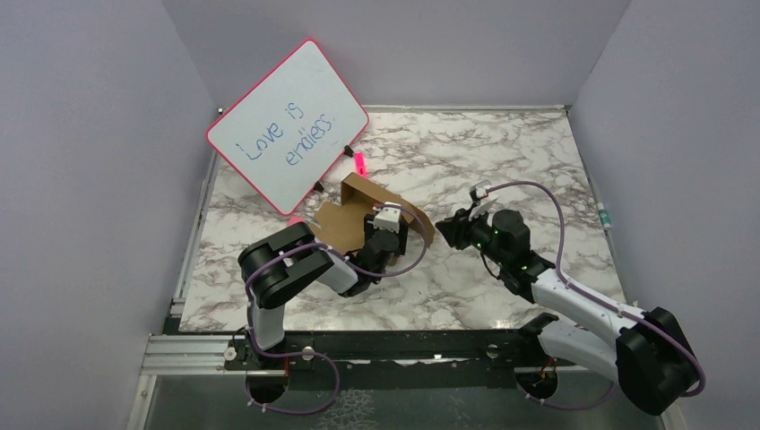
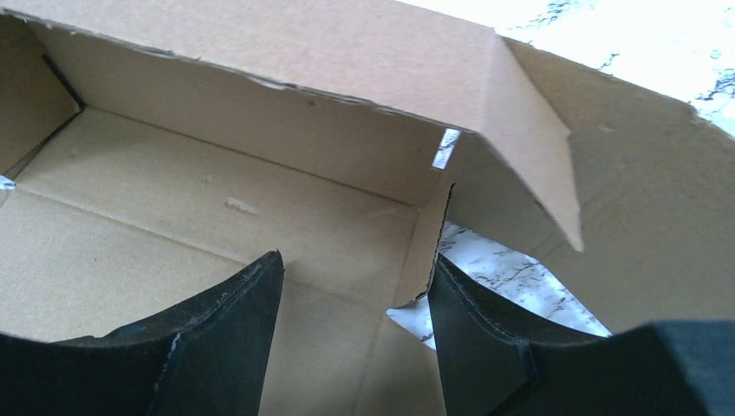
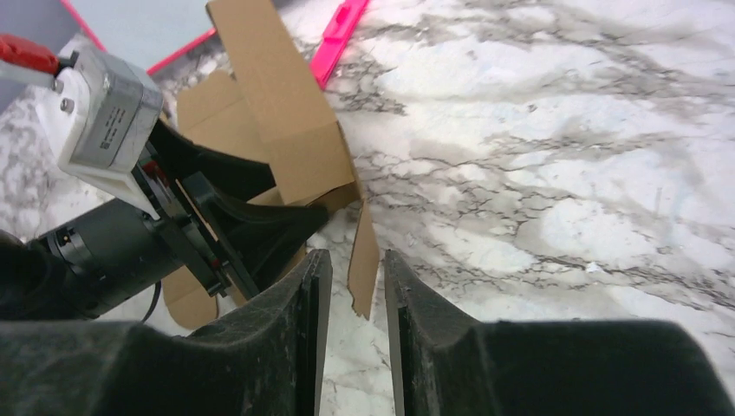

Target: Fold the paper box

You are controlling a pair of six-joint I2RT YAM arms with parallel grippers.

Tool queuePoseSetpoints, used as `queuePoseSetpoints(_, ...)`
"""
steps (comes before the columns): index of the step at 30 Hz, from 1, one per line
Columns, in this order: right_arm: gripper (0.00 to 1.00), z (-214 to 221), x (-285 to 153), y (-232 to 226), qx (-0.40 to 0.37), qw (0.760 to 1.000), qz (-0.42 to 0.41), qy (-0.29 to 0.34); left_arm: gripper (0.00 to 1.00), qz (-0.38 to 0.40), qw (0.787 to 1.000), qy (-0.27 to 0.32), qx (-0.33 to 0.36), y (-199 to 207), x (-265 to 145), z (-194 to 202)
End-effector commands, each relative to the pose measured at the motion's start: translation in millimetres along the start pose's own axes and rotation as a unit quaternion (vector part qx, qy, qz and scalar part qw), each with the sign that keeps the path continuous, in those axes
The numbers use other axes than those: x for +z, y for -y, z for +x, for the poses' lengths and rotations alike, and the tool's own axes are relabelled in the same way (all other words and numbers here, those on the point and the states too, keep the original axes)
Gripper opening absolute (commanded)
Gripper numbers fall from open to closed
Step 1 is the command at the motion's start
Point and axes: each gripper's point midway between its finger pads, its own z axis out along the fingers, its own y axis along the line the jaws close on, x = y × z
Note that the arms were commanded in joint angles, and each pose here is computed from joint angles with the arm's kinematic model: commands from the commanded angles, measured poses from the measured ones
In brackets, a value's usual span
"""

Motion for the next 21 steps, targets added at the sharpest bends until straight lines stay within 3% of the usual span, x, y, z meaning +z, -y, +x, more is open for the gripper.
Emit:
queuePoseSetpoints(1,0.35,-11.0,-4.8,32.5,0.023,0.995,0.098,0.023,0.62,0.015,0.999,-0.013,-0.028,0.2,2.3,8.1)
queuePoseSetpoints(9,0.35,23.2,25.3,42.7,0.033,0.991,0.117,-0.055,0.59,0.017,0.998,-0.025,-0.048,-7.0,1.6,15.0)
queuePoseSetpoints(21,0.35,52.6,74.2,-1.6,0.033,0.993,-0.037,-0.109,0.52,0.032,0.996,-0.048,-0.066,-9.8,0.7,28.4)
